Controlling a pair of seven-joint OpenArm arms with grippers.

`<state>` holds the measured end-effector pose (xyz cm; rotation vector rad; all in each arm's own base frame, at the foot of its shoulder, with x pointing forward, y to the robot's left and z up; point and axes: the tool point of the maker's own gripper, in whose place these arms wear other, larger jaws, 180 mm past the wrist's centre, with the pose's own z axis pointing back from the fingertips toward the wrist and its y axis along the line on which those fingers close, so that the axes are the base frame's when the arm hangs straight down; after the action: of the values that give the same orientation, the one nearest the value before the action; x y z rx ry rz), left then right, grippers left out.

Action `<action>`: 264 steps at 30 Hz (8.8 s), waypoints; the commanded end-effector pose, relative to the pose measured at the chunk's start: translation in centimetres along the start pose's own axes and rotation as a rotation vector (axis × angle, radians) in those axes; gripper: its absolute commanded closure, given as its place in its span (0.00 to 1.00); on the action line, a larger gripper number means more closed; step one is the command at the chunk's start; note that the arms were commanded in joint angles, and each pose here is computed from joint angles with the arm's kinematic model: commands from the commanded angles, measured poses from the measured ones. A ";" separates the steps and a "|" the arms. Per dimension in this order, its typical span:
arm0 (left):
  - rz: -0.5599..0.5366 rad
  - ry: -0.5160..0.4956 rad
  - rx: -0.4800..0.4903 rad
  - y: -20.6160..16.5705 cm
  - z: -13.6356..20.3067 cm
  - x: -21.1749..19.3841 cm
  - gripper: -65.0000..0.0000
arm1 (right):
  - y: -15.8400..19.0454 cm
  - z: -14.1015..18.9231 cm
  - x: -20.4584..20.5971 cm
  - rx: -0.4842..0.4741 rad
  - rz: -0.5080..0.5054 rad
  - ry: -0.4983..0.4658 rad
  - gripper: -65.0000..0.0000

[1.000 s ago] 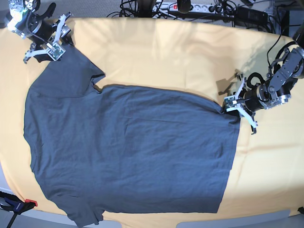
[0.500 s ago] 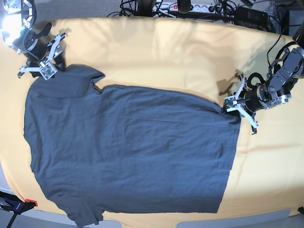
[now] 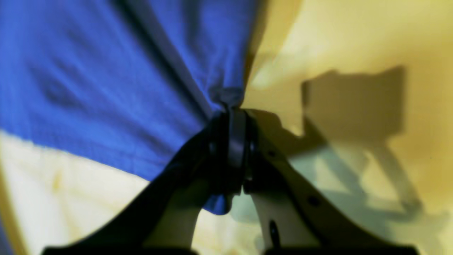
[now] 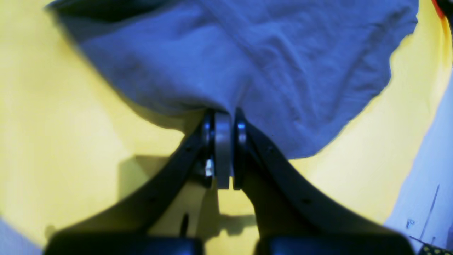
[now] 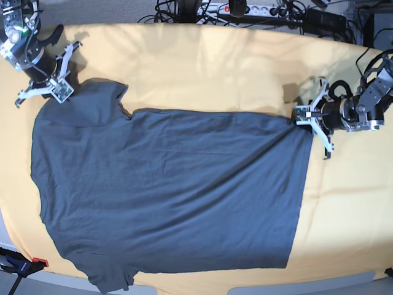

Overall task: Fold the T-shirt properly
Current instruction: 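Grasp the shirt edge with both grippers and lift it, then pull the held edge across the shirt, folding it lengthwise, then lower the folded edge onto the shirt and open both grippers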

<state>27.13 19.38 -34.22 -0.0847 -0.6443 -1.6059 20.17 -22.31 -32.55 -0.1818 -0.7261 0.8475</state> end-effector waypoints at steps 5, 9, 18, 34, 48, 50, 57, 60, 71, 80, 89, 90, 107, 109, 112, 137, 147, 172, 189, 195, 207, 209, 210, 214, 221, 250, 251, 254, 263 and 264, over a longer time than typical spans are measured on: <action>-0.066 0.019 -0.019 0.2 3.1 0.3 1.00 | 1.0 2.0 -0.9 0.046 0.098 0.060 1.00; -0.053 0.028 -0.034 -0.1 5.0 0.1 1.00 | 1.6 3.4 -1.9 0.072 0.136 0.106 1.00; -0.061 0.024 -0.151 -4.2 7.7 1.3 1.00 | 1.9 7.5 -5.0 0.111 0.080 0.228 1.00; -0.197 0.104 -0.227 -7.3 8.9 3.0 1.00 | -0.9 8.7 -4.8 0.013 0.039 0.221 1.00; -0.133 0.084 0.100 -0.2 3.0 2.1 1.00 | -5.9 2.9 1.9 -0.076 0.015 -0.109 1.00; -0.109 0.083 0.194 1.4 2.1 2.0 1.00 | -6.4 1.0 1.7 -0.079 0.022 -0.099 1.00; -0.062 0.103 0.381 4.7 0.7 0.9 1.00 | -9.3 -4.1 2.1 -0.094 0.007 -0.091 1.00; -0.046 0.103 0.385 4.7 0.2 0.7 1.00 | -10.9 -5.9 2.4 -0.103 -0.008 -0.081 1.00; -0.059 0.153 0.539 7.2 0.0 -0.2 1.00 | -14.5 -9.0 3.9 -0.109 -0.047 -0.085 1.00; -0.063 0.145 0.685 10.7 1.6 0.8 1.00 | -15.0 -10.2 4.5 -0.154 0.025 -0.050 1.00; -0.073 0.078 0.656 13.4 2.6 2.7 1.00 | -17.3 -9.7 4.7 -0.272 -0.048 -0.055 1.00; -0.075 0.073 0.661 13.6 2.7 2.9 1.00 | -17.3 -9.7 4.7 -0.272 -0.047 -0.056 1.00; 0.078 0.045 0.288 9.2 3.0 2.8 0.30 | -14.1 -7.7 9.4 0.030 -0.063 -0.124 0.28; 0.060 0.041 0.147 6.4 3.1 2.8 0.30 | -11.6 -7.3 9.4 0.127 -0.040 -0.109 0.28; 0.047 0.064 0.046 3.9 3.1 1.8 0.30 | -8.7 -7.0 8.7 0.219 -0.035 -0.086 0.28; -0.098 0.310 0.279 4.4 1.2 -7.0 0.31 | -3.3 -7.5 2.2 0.280 -0.021 0.085 0.28; -0.121 0.273 0.288 4.7 1.1 -5.4 1.00 | -5.3 -7.2 -1.5 0.185 0.127 0.272 0.28; -0.115 0.229 0.396 8.8 2.9 -3.2 1.00 | -12.0 -6.8 -9.7 -0.099 0.200 0.414 0.67; -0.110 0.271 0.403 9.4 5.4 -4.6 1.00 | -17.8 -3.3 -7.3 -0.340 0.232 0.460 1.00; -0.126 0.235 0.403 9.4 5.5 -3.1 1.00 | -14.6 -4.1 -7.4 -0.153 0.168 0.431 1.00; -0.133 0.197 0.197 5.1 8.3 -0.5 1.00 | -9.4 -2.3 -7.6 0.159 0.109 0.489 1.00; -0.133 0.199 0.140 4.0 8.7 -0.6 1.00 | -9.0 -1.4 -7.1 0.209 0.126 0.488 1.00; -0.134 0.197 0.101 3.3 8.9 -0.5 1.00 | -8.8 -0.8 -6.7 0.240 0.138 0.483 1.00; -0.098 0.168 0.000 1.4 9.1 -0.3 1.00 | -7.2 1.6 -5.3 0.389 0.161 0.467 1.00; -0.040 0.165 -0.019 0.9 10.3 -0.5 1.00 | -5.9 4.7 -6.3 0.542 0.174 0.574 1.00; -0.053 0.129 -0.240 -6.8 10.3 1.9 0.98 | -1.3 7.1 -10.6 0.711 0.159 0.712 0.86; -0.050 0.153 -0.241 -6.8 10.4 1.5 0.89 | -1.3 7.1 -10.6 0.711 0.159 0.712 0.75; -0.029 0.231 -0.244 -6.7 10.7 0.2 0.60 | -1.1 7.1 -10.2 0.723 0.154 0.700 0.56; -0.021 0.242 -0.140 -3.1 11.9 0.9 0.58 | -4.9 6.5 -6.6 0.605 0.204 0.616 0.56; 0.004 0.220 -0.129 -2.6 12.0 1.4 0.58 | -5.6 6.4 -6.0 0.575 0.188 0.609 0.56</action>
<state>20.17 23.38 -25.08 -0.0330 -0.3567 -1.6145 16.21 -30.62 -29.49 0.0532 0.1231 1.0663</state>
